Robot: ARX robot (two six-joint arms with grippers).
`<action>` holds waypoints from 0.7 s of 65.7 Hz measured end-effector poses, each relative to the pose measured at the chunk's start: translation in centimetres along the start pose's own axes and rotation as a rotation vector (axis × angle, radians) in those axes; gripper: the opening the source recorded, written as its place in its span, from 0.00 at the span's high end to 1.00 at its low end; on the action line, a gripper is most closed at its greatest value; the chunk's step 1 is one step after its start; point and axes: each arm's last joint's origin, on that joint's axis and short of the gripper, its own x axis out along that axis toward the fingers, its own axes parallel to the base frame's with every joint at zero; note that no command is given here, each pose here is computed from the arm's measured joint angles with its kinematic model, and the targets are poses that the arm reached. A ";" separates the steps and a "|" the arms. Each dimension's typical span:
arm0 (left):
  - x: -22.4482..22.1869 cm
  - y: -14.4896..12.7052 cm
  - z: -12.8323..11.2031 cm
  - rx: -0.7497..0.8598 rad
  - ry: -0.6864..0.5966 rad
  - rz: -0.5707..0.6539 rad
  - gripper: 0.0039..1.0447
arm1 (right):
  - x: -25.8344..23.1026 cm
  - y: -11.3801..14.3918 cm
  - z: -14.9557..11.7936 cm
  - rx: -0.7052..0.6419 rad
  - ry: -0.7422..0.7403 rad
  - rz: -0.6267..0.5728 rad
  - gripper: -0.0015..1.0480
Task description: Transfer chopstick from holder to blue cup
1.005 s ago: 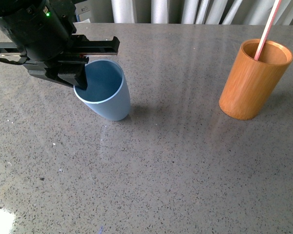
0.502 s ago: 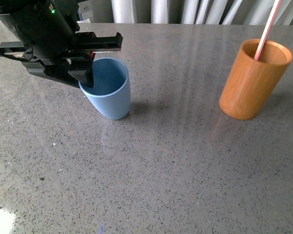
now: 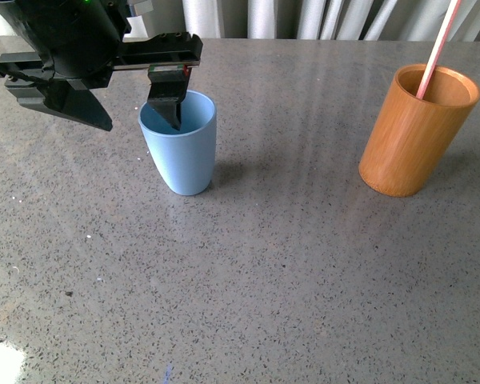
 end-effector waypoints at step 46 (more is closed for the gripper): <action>-14.4 2.7 -1.1 0.062 -0.695 0.077 0.08 | 0.0 0.0 0.0 0.000 0.000 0.000 0.09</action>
